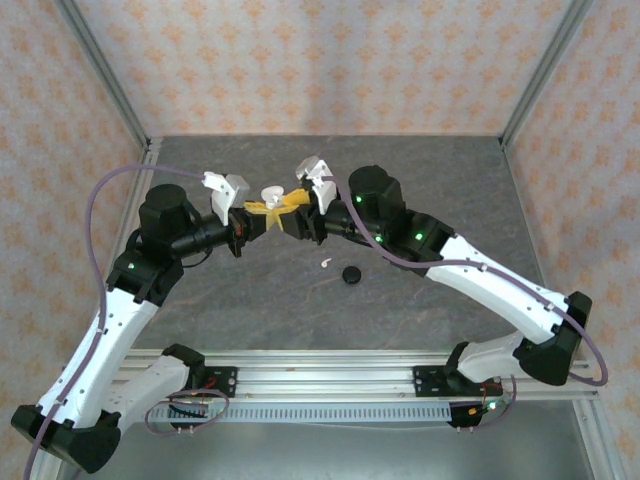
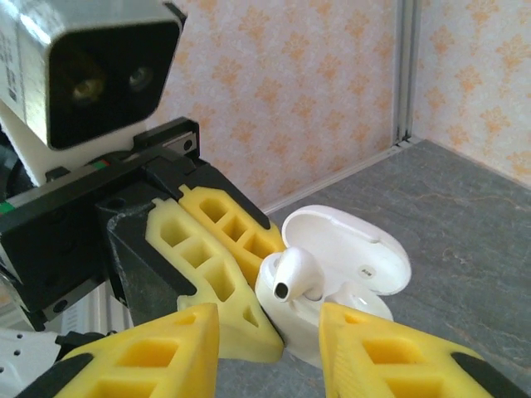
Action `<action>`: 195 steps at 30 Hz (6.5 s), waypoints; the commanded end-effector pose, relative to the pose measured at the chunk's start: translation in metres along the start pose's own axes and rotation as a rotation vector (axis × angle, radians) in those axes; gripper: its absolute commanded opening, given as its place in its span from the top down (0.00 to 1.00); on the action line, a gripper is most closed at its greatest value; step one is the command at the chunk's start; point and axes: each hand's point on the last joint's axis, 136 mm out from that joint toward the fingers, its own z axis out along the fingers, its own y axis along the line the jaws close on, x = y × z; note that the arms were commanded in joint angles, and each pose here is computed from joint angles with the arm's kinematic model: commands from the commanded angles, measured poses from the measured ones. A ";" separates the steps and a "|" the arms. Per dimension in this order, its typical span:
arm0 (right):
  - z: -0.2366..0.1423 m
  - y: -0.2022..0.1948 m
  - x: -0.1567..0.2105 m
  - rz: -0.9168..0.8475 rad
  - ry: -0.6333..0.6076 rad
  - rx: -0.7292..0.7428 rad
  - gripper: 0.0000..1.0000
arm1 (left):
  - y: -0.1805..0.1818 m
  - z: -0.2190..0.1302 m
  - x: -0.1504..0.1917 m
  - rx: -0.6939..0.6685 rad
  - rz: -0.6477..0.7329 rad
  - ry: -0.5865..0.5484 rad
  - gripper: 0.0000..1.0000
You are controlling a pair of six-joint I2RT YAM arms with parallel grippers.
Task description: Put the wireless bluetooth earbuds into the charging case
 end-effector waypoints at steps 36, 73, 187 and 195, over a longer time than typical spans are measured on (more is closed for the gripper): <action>-0.010 0.001 -0.031 0.304 -0.007 -0.034 0.88 | -0.015 -0.010 -0.008 0.034 0.049 -0.034 1.00; -0.037 -0.068 -0.035 0.479 -0.068 0.337 0.81 | -0.022 -0.026 0.007 0.015 0.048 0.004 1.00; 0.033 -0.165 0.327 1.059 1.032 0.628 0.61 | 0.020 -0.018 0.045 -0.181 0.049 0.098 1.00; 0.045 -0.162 0.338 1.035 1.082 0.619 0.62 | 0.021 -0.020 0.046 -0.188 0.054 0.105 1.00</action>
